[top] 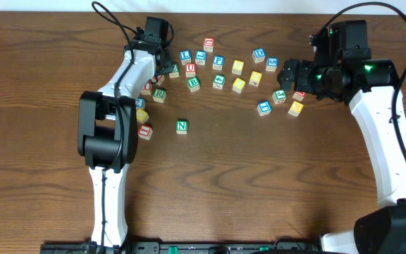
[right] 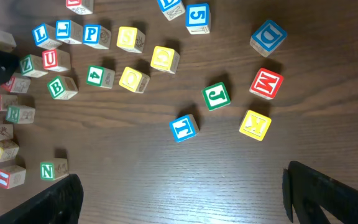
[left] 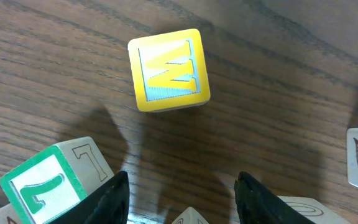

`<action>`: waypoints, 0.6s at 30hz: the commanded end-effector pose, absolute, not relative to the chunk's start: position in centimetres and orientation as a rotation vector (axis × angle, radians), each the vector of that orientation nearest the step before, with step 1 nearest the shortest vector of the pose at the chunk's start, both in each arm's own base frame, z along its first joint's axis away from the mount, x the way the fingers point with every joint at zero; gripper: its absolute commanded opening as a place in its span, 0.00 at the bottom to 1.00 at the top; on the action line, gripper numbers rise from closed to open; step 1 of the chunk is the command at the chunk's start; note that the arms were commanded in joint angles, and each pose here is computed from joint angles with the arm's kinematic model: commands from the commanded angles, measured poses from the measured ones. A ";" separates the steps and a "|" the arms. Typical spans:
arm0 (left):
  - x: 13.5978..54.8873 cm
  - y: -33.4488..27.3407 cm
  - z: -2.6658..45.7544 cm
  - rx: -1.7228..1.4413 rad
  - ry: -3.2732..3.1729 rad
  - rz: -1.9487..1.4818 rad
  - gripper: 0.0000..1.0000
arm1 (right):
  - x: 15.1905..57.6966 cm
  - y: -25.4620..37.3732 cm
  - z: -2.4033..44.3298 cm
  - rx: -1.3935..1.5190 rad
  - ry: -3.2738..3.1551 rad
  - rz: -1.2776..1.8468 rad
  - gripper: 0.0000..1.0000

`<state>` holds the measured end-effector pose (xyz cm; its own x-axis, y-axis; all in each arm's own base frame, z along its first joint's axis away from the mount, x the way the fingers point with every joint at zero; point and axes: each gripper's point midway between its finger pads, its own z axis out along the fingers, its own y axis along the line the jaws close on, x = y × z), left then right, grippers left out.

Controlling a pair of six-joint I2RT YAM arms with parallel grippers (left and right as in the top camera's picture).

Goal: Spell out NEURIPS
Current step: 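Move the left gripper over the red-lettered E block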

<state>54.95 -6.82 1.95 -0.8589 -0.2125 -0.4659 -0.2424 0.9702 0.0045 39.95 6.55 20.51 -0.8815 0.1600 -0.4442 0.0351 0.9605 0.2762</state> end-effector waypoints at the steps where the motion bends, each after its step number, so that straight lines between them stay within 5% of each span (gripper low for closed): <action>1: 55.3 -6.7 2.4 -0.310 2.635 0.086 0.54 | 40.2 6.7 21.1 0.142 2.617 0.360 0.99; 18: 55.2 -7.6 6.9 0.194 2.607 0.124 0.54 | 40.2 6.7 21.1 0.142 2.617 0.360 0.99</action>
